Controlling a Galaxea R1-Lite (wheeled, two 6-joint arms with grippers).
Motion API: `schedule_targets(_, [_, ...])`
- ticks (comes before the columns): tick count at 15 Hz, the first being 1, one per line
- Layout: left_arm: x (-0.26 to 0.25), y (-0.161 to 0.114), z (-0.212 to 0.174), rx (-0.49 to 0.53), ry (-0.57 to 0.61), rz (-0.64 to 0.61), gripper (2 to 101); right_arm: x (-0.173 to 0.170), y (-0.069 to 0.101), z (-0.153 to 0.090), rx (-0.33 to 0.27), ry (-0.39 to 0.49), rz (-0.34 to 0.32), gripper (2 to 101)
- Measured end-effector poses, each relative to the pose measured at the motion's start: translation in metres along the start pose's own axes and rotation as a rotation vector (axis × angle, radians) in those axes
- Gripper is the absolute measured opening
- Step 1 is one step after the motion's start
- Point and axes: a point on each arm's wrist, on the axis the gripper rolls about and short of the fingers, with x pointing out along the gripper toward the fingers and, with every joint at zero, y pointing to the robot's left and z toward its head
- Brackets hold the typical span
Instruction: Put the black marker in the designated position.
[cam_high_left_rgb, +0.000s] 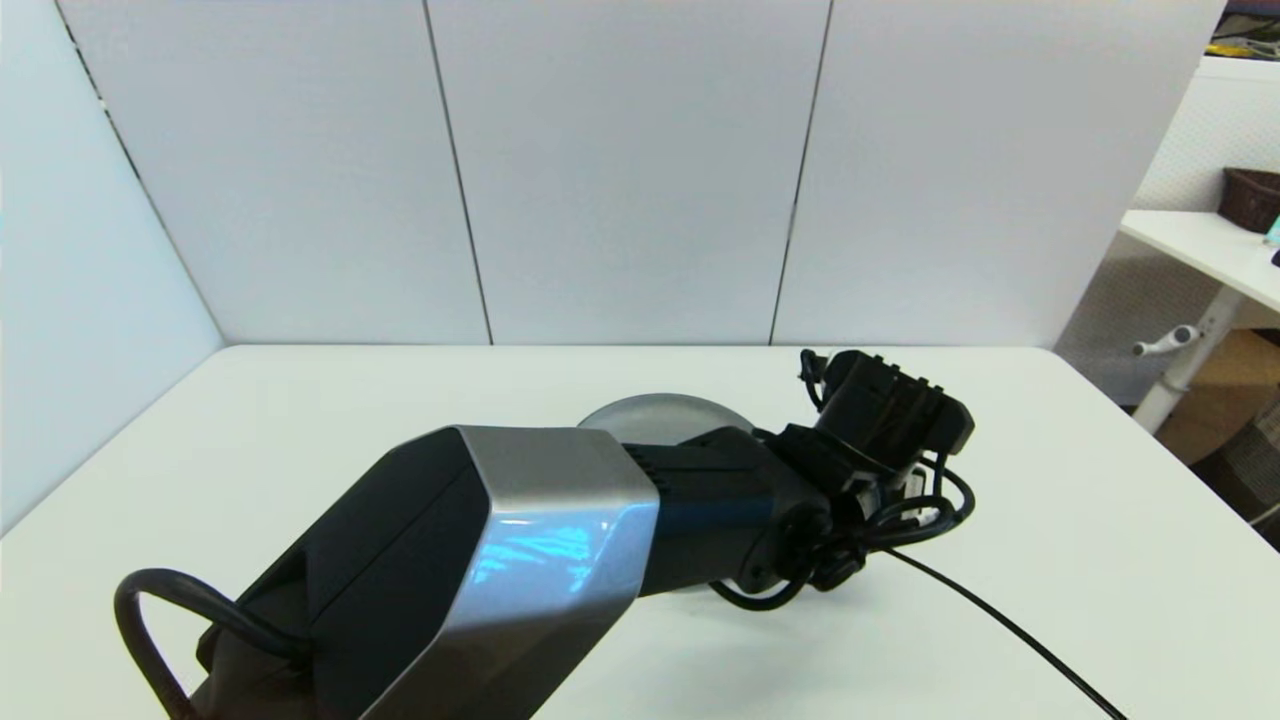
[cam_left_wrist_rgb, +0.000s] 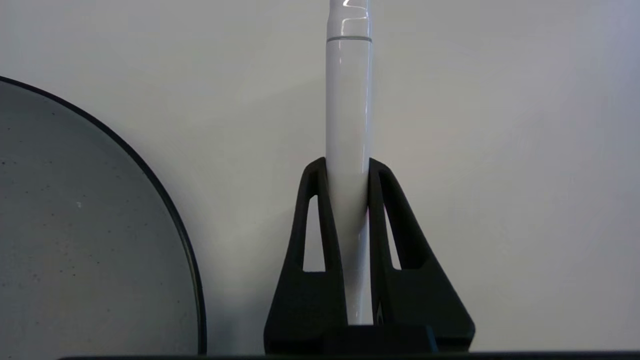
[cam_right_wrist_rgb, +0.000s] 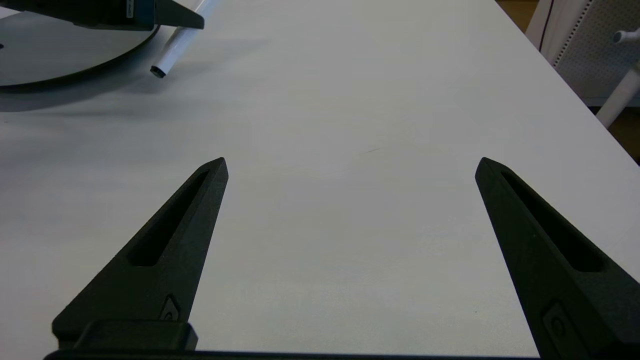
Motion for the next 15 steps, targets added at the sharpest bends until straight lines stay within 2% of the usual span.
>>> schedule_targets(1, [0.0, 0.001, -0.001, 0.003, 0.01, 0.004, 11.2, 0.0, 0.0, 0.0, 0.0, 0.0, 0.0, 98.0])
schedule_targets(2, [0.0, 0.002, -0.001, 0.003, 0.013, 0.006, 16.5, 0.0, 0.0, 0.0, 0.0, 0.0, 0.0, 98.0])
schedule_targets(6, [0.001, 0.002, -0.002, 0.007, 0.019, 0.007, 49.2, 0.0, 0.0, 0.0, 0.0, 0.0, 0.0, 98.0])
schedule_targets(10, [-0.003, 0.002, 0.002, 0.036, 0.002, 0.01, 68.4, 0.0, 0.0, 0.0, 0.0, 0.0, 0.0, 98.0])
schedule_targets(13, [-0.032, 0.001, 0.033, 0.086, -0.074, 0.003, 77.8, 0.0, 0.0, 0.0, 0.0, 0.0, 0.0, 98.0])
schedule_targets(15, [-0.076, 0.008, 0.071, 0.148, -0.166, 0.045, 82.3, 0.0, 0.0, 0.0, 0.0, 0.0, 0.0, 98.0])
